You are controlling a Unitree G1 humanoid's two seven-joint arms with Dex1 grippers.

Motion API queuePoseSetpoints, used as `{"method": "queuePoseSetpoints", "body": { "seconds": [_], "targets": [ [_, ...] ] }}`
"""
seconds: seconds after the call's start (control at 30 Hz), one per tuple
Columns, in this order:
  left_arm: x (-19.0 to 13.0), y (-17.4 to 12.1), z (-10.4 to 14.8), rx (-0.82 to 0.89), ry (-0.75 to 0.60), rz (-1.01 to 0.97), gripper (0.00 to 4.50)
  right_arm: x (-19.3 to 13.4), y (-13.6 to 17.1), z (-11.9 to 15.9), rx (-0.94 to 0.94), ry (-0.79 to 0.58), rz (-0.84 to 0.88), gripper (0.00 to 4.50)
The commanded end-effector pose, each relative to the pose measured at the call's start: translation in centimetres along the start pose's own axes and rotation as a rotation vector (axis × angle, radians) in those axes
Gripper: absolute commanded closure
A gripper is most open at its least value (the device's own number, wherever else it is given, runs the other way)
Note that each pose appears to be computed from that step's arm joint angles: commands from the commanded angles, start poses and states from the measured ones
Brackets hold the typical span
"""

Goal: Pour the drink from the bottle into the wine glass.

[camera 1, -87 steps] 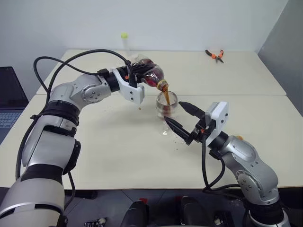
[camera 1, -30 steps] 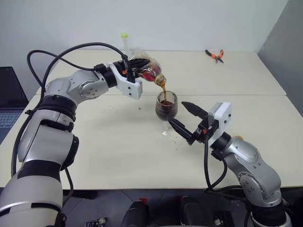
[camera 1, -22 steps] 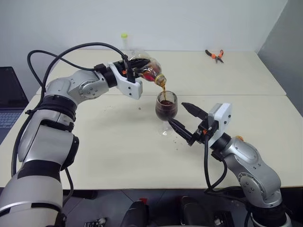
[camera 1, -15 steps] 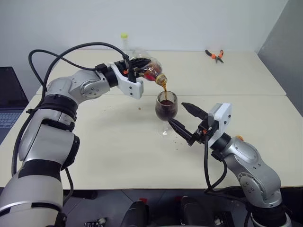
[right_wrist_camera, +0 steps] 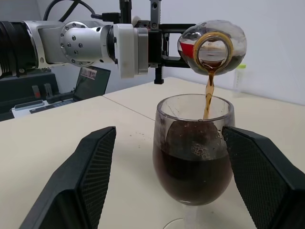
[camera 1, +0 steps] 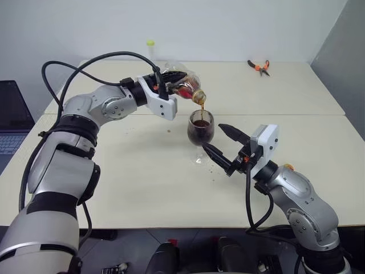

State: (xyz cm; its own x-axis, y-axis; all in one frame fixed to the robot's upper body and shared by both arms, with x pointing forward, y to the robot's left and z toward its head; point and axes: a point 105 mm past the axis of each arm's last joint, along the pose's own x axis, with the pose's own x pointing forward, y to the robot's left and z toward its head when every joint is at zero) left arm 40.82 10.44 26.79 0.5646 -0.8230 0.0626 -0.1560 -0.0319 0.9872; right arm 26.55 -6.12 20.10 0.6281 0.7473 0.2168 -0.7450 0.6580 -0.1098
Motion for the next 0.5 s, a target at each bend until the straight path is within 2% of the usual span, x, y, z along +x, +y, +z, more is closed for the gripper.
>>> {"method": "queuePoseSetpoints", "body": {
  "seconds": [0.03, 0.3, 0.43, 0.5],
  "targets": [
    [-0.01, 1.84, 0.17, -0.031, -0.010, 0.089, 3.76, 0.06, 0.67, 1.30, -0.015, -0.048, 0.034, 0.69],
    [-0.16, 1.89, 0.19, -0.141, -0.007, 0.140, 3.76, 0.06, 0.80, 1.33, -0.016, -0.052, 0.047, 0.69],
    [-0.25, 2.18, -0.05, -0.281, 0.005, 0.209, 3.76, 0.09, 0.91, 1.50, -0.019, -0.060, 0.055, 0.69],
    [-0.46, 2.41, -0.72, -0.413, 0.035, 0.278, 3.76, 0.09, 1.03, 1.60, -0.021, -0.061, 0.064, 0.69]
  ]
}}
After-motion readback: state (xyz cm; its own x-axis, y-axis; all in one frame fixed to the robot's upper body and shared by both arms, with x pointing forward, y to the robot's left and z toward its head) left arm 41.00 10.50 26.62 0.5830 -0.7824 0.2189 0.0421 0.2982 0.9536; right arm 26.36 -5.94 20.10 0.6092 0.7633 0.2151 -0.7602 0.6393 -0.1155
